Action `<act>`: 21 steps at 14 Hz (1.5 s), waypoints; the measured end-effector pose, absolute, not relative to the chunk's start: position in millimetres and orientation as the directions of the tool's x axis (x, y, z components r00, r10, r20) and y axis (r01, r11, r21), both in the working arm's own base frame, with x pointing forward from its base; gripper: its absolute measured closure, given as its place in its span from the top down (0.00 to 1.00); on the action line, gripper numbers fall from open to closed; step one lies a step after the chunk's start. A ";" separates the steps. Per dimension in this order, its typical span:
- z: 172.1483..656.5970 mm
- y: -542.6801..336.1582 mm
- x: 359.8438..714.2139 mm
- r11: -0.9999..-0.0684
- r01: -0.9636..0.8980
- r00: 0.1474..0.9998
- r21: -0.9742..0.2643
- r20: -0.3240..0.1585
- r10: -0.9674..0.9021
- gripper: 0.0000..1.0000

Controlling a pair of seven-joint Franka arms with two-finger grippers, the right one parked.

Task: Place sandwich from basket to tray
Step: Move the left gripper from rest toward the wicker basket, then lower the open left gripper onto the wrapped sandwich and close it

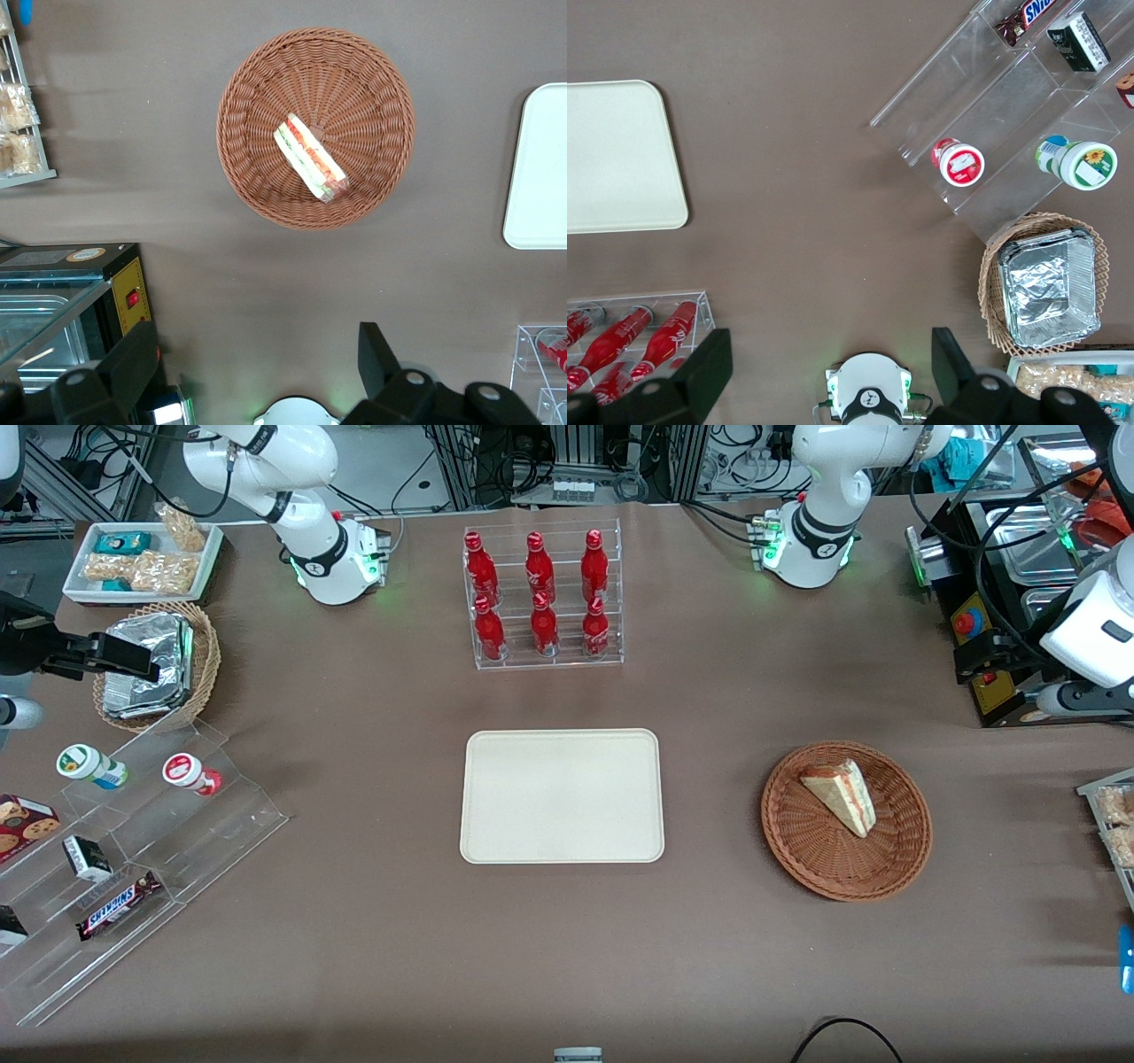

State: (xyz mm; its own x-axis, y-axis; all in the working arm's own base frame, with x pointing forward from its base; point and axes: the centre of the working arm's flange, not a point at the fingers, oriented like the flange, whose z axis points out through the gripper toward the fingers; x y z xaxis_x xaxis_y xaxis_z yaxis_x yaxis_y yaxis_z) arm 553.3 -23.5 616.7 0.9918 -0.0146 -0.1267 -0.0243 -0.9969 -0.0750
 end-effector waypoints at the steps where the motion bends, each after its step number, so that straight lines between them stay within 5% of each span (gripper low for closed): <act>1: 616.2 -21.9 553.1 -0.997 -0.021 0.991 -0.075 -0.130 -0.012 1.00; 6: 613.3 -7.5 554.2 -0.997 0.002 0.990 -0.075 -0.138 0.012 1.00; 15: 505.2 0.6 588.0 -0.994 0.079 0.949 -0.072 -0.300 0.097 1.00; 21: 396.7 -8.7 578.5 -0.948 0.312 0.919 -0.067 -0.233 0.319 1.00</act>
